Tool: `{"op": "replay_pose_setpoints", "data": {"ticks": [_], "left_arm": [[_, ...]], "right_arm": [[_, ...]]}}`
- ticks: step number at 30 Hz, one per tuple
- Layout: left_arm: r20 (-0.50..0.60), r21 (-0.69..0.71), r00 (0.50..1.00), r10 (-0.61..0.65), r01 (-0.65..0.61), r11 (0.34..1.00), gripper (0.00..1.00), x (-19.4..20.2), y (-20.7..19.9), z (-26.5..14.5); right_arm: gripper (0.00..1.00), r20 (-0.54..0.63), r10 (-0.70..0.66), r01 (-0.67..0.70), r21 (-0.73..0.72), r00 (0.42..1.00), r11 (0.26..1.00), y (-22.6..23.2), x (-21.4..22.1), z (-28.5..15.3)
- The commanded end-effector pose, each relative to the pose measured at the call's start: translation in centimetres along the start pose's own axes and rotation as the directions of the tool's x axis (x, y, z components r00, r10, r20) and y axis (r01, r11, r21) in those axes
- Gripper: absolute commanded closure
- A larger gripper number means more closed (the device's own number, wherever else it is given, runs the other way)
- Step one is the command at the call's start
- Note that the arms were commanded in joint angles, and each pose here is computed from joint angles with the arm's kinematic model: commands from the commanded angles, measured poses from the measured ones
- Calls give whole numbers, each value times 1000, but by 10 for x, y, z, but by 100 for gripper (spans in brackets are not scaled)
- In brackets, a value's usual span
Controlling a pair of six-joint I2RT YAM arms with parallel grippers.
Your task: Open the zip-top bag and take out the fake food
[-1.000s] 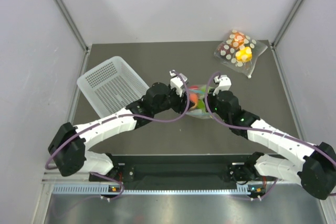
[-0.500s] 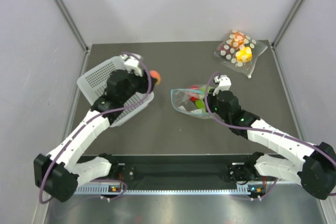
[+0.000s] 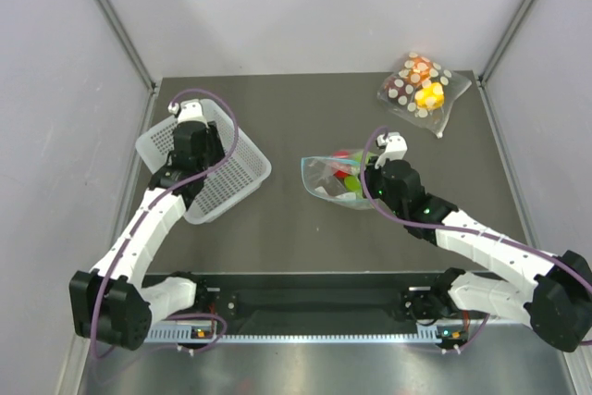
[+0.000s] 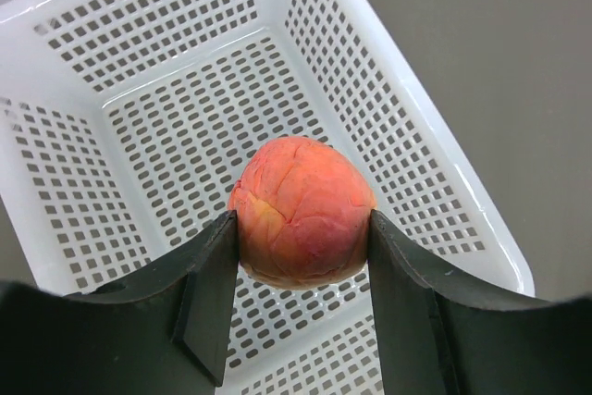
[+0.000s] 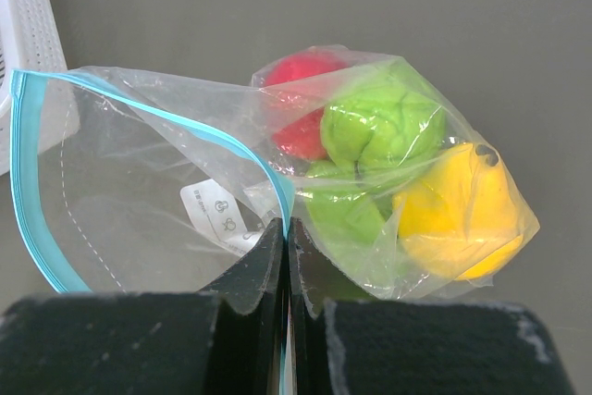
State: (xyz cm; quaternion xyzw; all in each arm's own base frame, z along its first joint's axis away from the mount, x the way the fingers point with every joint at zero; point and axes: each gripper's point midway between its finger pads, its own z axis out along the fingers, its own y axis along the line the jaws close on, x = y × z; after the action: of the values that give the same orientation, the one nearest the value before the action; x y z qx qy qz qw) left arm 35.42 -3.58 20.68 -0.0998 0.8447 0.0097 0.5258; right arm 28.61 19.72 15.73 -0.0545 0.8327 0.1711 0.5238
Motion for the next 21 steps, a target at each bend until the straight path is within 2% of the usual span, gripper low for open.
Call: {"op": "replay_pose_setpoints", "data": {"ticks": [1, 3, 4, 5, 7, 15, 21], "left_arm": [[1, -36, 1000, -23, 23, 999, 47, 0, 8, 1], [-7, -23, 1000, -25, 25, 999, 38, 2, 5, 2], [-10, -24, 1000, -26, 25, 999, 27, 2, 5, 3], [-12, -27, 1000, -25, 24, 999, 11, 3, 6, 3], [-16, -29, 1000, -22, 22, 999, 1, 4, 6, 4], [-14, 40, 1000, 19, -18, 999, 1, -1, -5, 2], [74, 269, 994, 85, -102, 958, 1, -14, -65, -25]], "right_arm": [[100, 55, -1, 2, -22, 998, 1000, 11, -23, -3], [100, 55, 0, 1, -23, 999, 1000, 11, -23, -3], [100, 53, 0, 1, -24, 999, 1000, 12, -23, -3], [100, 53, 0, 2, -24, 999, 1000, 12, -23, -2], [100, 53, -2, 3, -24, 999, 1000, 12, -23, -2], [100, 54, -2, 3, -26, 999, 1000, 12, -23, -3], [100, 58, -6, 7, -26, 998, 1000, 13, -27, -4]]}}
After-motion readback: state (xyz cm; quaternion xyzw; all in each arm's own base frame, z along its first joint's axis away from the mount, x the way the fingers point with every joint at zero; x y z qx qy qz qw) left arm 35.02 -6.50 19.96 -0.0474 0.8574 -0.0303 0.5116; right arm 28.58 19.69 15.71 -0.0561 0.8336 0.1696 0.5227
